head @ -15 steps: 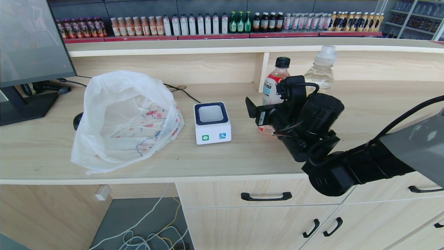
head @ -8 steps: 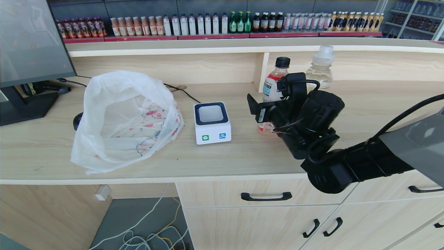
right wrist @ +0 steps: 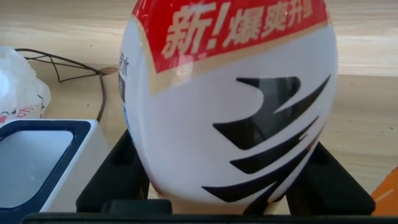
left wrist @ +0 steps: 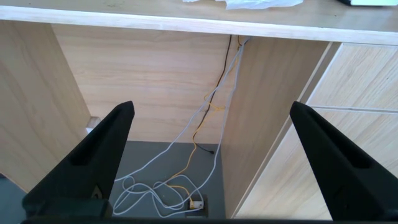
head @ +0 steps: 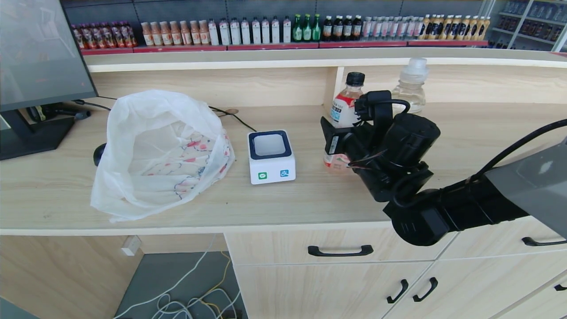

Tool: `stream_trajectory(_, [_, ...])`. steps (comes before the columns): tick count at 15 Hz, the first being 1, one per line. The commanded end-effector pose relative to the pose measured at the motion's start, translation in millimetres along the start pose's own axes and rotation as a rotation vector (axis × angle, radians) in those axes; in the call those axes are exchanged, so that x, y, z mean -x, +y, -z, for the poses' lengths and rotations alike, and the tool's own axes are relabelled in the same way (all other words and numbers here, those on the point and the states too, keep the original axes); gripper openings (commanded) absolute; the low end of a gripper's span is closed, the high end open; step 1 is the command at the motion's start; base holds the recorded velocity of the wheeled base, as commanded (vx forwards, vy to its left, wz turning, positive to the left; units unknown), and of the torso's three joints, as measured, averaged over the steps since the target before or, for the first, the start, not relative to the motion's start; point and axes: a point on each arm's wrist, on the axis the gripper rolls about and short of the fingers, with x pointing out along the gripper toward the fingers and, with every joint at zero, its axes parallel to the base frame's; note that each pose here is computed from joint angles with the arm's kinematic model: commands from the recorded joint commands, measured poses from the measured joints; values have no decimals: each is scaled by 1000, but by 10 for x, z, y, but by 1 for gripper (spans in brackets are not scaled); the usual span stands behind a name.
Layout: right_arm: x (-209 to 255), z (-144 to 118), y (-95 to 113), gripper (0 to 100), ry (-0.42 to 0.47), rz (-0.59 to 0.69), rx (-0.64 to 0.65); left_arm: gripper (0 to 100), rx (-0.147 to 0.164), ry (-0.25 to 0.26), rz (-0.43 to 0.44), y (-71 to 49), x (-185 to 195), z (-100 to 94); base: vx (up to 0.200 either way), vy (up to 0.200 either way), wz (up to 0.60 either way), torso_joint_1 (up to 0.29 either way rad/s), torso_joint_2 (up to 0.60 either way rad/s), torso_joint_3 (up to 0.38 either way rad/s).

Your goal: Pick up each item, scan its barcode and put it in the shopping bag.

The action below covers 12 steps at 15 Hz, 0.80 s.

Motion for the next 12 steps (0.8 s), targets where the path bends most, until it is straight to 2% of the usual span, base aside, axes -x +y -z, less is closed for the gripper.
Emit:
stream_trajectory(1, [16, -36, 4, 0, -7, -2, -2, 100, 0, -1, -1, 0, 0, 0, 0, 0, 0, 0, 0, 0])
stream_trajectory(7, [31, -52, 24, 0, -8, -8, -4, 100, 0, -1, -1, 0, 0, 0, 0, 0, 0, 0, 0, 0])
stream_trajectory(12, [88, -244, 47, 0, -44, -14, -3, 100, 0, -1, -1, 0, 0, 0, 0, 0, 0, 0, 0, 0])
